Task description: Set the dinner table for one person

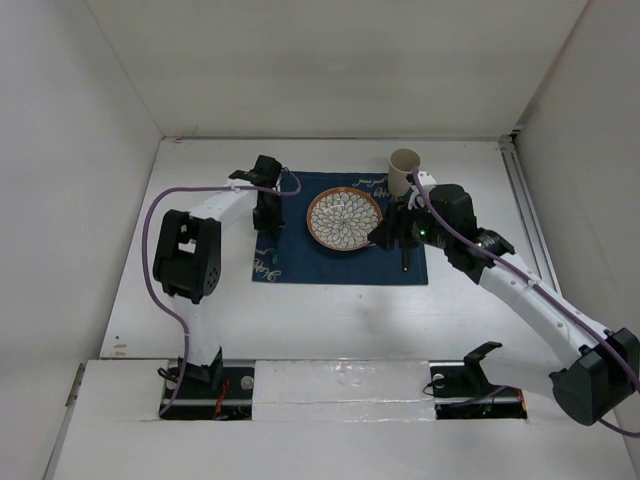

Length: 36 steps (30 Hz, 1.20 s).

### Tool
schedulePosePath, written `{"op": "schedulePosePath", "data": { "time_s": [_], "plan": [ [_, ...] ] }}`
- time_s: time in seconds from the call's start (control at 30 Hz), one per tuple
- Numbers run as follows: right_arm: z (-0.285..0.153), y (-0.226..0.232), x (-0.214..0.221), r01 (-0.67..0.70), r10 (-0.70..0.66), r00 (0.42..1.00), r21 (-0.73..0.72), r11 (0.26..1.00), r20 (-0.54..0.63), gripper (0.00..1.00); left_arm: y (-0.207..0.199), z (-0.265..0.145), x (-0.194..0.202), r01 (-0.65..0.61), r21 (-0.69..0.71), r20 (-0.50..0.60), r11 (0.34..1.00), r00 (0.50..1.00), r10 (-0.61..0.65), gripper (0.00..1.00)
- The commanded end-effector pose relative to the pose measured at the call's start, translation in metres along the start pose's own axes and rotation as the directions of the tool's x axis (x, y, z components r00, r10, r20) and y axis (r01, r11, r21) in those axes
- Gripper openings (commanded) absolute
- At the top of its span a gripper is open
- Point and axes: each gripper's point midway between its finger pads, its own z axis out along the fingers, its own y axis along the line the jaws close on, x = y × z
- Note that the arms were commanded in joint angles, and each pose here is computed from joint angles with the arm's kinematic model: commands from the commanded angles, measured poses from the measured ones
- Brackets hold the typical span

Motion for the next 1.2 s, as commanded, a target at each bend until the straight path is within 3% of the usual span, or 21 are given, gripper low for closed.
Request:
{"op": "schedulePosePath", "data": {
  "time_s": [0.0,0.43,0.6,0.8,0.83,0.87,0.9,0.93,1.03,1.13,1.17],
  "plan": [
    [0.004,0.0,-0.003,0.018,-0.018,1.0,-0.017,1.0,0.012,0.64,-0.006,-0.004,-0.001,-0.026,0.004,0.014,1.0,1.0,0.026,0.0],
    [0.006,-0.001,0.003,0.025,-0.025,1.0,-0.022,0.999,0.0,0.64,-0.008,0.018,0.006,-0.006,0.006,-0.039,1.0,0.999,0.006,0.0],
    [0.006,0.002,0.002,0.032,-0.032,0.999,-0.032,0.999,0.005,0.65,-0.011,0.012,0.0,0.003,0.014,-0.019,1.0,1.0,-0.003,0.1],
    [0.009,-0.005,0.004,0.027,-0.027,1.0,0.005,1.0,0.0,0.65,-0.012,-0.009,-0.004,0.021,0.025,0.029,0.999,0.999,-0.021,0.49],
    [0.009,-0.009,0.005,0.015,-0.015,1.0,0.026,1.0,-0.003,0.67,-0.009,-0.015,-0.009,0.021,0.01,0.058,1.0,0.998,-0.022,0.67],
    [0.006,-0.011,0.001,0.018,-0.019,1.0,0.044,0.999,0.019,0.75,-0.009,-0.03,-0.013,0.03,0.014,0.098,0.999,0.995,-0.031,0.95],
    [0.003,-0.017,-0.005,0.005,-0.009,0.999,0.088,0.996,0.048,0.93,-0.01,-0.04,-0.02,0.044,0.016,0.138,0.999,0.989,-0.046,1.0],
    [-0.003,-0.018,-0.01,0.006,-0.014,0.997,0.108,0.994,0.073,0.97,-0.008,-0.048,-0.021,0.045,0.01,0.163,0.999,0.986,-0.047,1.0],
    [-0.025,-0.026,-0.024,-0.044,0.013,0.987,0.19,0.981,0.157,1.0,0.002,-0.091,-0.036,0.101,-0.009,0.306,0.995,0.947,-0.093,1.0],
    [-0.058,-0.035,-0.035,-0.095,0.03,0.975,0.291,0.952,0.22,1.0,0.023,-0.142,-0.045,0.18,-0.053,0.464,0.982,0.876,-0.136,1.0],
    [-0.084,-0.026,-0.053,-0.102,0.015,0.957,0.288,0.952,0.29,1.0,0.03,-0.152,-0.043,0.221,-0.057,0.5,0.974,0.851,-0.163,1.0]
  ]
}}
